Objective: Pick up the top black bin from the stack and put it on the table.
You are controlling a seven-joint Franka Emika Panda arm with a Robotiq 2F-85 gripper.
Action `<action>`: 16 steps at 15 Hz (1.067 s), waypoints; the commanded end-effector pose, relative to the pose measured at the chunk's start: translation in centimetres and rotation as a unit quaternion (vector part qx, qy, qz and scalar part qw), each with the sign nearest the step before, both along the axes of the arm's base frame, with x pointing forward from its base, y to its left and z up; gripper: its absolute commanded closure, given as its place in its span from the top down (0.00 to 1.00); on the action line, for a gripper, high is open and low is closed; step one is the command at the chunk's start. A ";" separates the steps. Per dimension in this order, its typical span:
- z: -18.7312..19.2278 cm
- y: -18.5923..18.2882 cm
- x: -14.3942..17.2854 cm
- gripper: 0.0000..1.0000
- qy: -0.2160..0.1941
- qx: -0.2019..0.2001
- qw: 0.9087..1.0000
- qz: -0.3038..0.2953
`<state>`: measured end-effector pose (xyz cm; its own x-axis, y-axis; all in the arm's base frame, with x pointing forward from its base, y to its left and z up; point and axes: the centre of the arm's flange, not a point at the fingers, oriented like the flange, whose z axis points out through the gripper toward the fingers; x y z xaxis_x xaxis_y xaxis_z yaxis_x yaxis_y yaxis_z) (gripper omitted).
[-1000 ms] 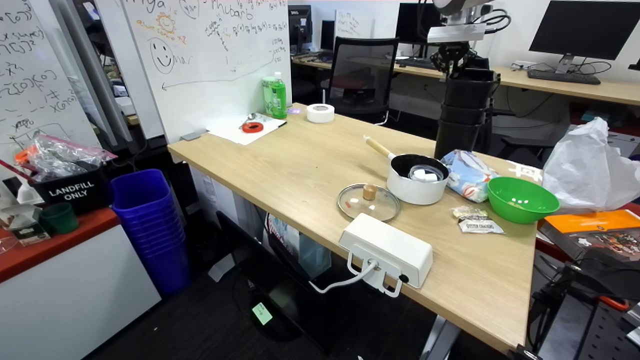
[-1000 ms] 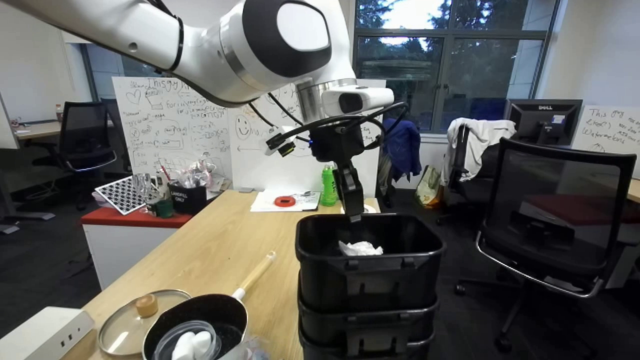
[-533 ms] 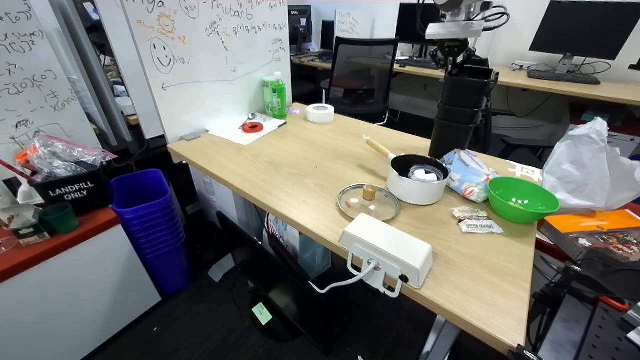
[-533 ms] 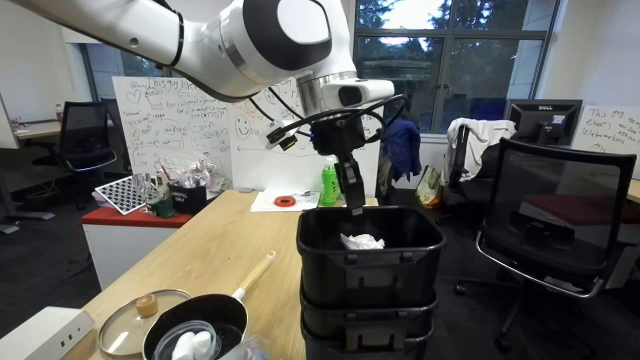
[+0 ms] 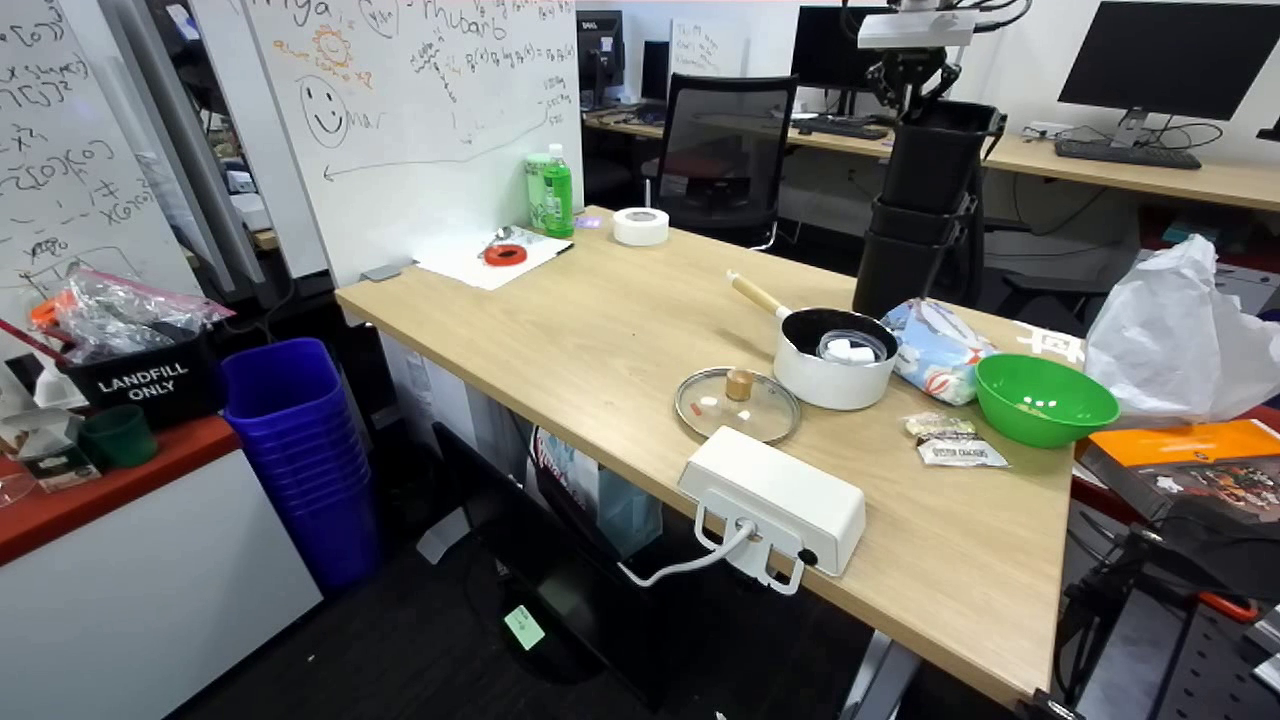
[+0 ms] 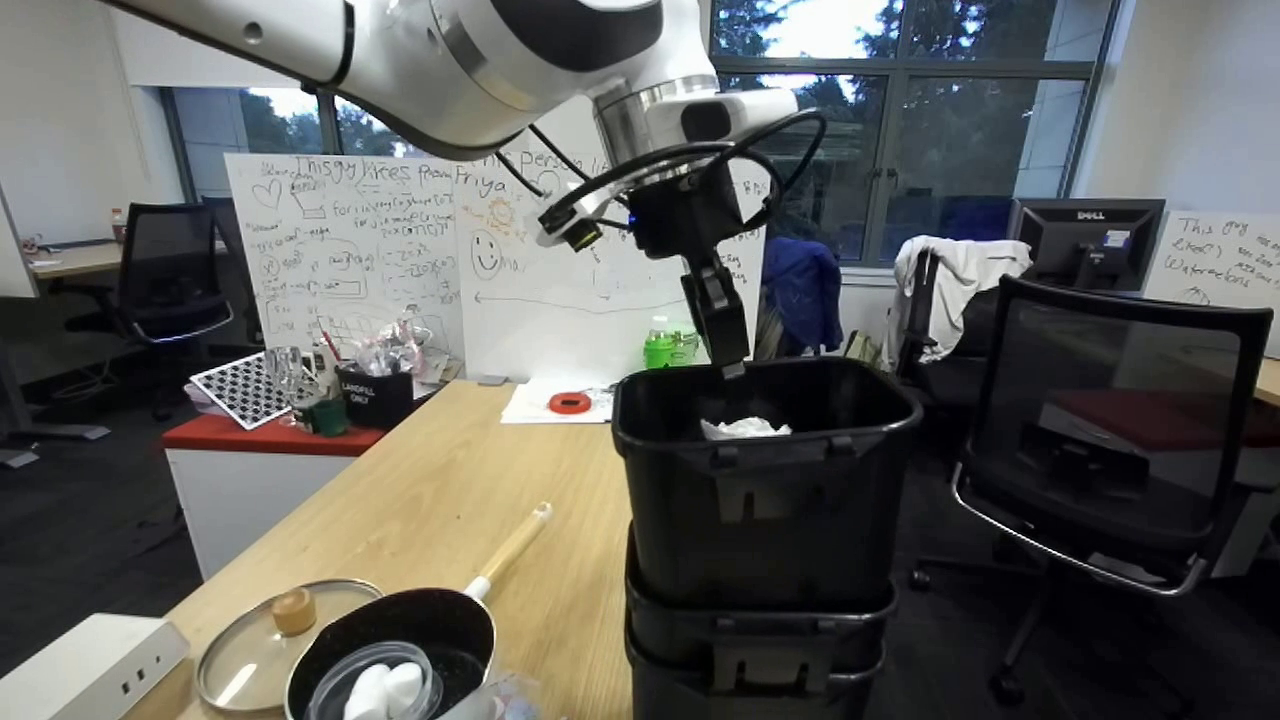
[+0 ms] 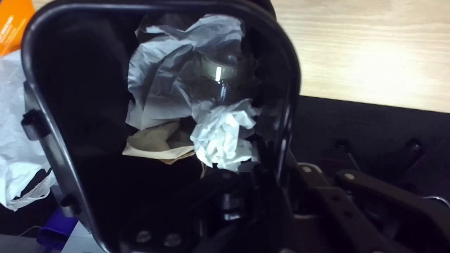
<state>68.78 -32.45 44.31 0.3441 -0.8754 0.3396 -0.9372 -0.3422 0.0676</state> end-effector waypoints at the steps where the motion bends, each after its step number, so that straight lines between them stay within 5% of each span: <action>1: 1.7 0.1 -0.1 0.02 0.002 -0.027 0.999 -0.017; 10: 5.6 2.1 -0.6 0.02 -0.026 -0.046 0.998 -0.022; 16: 9.2 6.0 -1.4 0.02 -0.070 -0.010 0.997 0.015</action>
